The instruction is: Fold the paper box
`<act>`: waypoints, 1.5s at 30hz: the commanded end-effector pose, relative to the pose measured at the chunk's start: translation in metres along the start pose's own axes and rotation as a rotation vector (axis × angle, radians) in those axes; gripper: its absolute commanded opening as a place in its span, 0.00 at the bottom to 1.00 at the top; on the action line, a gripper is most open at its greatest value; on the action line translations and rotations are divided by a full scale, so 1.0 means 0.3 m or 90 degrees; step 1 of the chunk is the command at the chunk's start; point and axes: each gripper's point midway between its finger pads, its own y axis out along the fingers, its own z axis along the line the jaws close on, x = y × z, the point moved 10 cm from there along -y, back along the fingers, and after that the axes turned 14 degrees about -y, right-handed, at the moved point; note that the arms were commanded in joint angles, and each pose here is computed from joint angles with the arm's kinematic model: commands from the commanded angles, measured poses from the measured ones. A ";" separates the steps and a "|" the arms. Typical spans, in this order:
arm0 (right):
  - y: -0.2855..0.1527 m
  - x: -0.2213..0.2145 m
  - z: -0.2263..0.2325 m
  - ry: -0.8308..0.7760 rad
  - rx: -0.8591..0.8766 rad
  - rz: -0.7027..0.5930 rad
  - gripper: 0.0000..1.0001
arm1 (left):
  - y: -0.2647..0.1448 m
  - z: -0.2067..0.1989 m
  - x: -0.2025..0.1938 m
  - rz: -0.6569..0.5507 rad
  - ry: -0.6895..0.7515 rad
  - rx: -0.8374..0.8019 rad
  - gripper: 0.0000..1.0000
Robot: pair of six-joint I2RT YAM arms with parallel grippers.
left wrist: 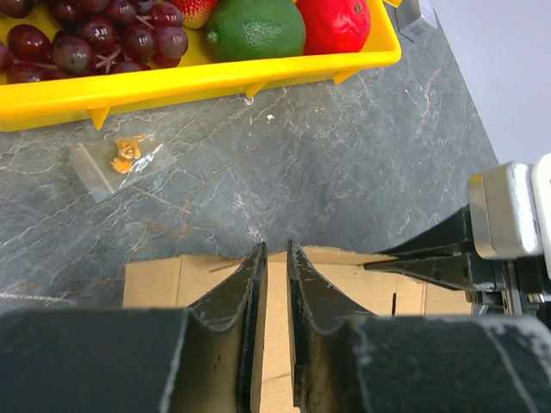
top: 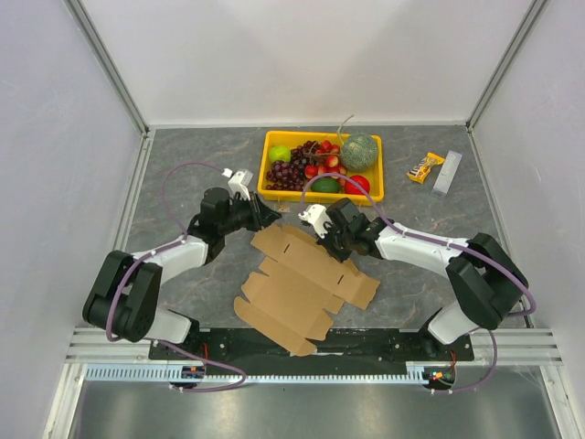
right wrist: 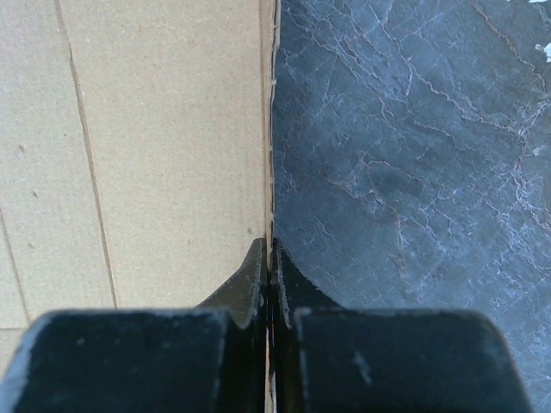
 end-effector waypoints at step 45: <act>-0.012 0.055 0.000 0.021 -0.003 -0.062 0.00 | 0.092 0.018 -0.168 0.047 -0.028 0.145 0.02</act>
